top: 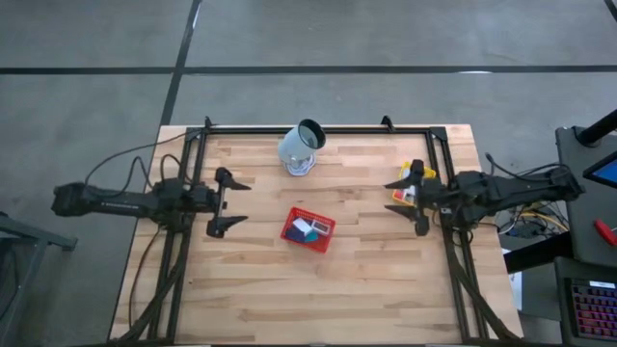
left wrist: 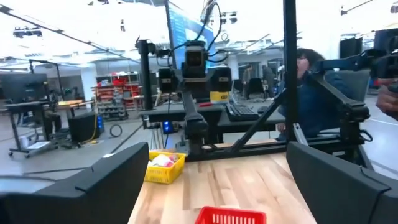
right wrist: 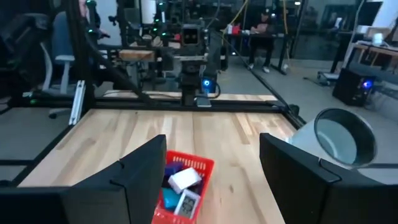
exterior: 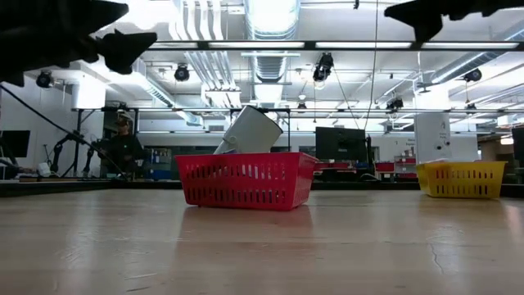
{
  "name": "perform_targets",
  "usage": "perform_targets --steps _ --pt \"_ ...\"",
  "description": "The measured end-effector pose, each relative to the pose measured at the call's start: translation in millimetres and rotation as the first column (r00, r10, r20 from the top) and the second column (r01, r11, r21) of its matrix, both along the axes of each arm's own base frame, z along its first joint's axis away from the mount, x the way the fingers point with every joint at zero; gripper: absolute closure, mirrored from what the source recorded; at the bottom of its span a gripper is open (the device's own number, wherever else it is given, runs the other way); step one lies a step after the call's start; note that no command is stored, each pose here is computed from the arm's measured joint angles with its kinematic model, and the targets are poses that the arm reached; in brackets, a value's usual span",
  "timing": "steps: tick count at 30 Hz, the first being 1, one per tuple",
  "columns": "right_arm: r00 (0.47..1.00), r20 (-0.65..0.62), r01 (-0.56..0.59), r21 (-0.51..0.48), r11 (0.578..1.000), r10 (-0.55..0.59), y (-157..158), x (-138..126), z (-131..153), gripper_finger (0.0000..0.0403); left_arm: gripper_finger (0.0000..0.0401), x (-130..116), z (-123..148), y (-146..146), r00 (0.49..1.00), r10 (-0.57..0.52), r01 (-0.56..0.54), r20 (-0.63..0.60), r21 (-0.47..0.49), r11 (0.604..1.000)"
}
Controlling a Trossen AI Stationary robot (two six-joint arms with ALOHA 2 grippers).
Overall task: Pick & Place Office items
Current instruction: Return to Home Position
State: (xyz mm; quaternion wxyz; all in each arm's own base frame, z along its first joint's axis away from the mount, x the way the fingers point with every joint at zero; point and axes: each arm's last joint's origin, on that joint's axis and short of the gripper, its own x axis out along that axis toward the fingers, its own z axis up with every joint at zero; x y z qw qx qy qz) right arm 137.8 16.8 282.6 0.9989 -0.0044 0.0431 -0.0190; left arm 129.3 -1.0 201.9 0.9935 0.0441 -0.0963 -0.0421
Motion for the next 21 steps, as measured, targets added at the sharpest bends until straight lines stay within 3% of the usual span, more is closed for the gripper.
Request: perform_targets --steps 10,15,21 --pt "0.999 0.025 -0.032 -0.007 0.999 0.033 0.6 -24.4 -36.0 0.0154 0.0018 -11.3 -1.8 2.2 0.997 0.083 -0.082 0.001 -0.016 0.996" --pt "0.996 0.085 -0.035 -0.018 0.999 0.036 -2.3 -38.6 -57.6 0.0154 0.0018 -17.5 2.6 3.8 0.989 0.139 -0.138 0.050 -0.032 0.990" --pt "0.979 0.201 -0.044 -0.004 0.999 0.044 -4.3 -49.7 -79.2 0.0154 0.0018 -22.8 -1.5 6.9 0.970 0.243 -0.242 0.006 -0.062 0.968"
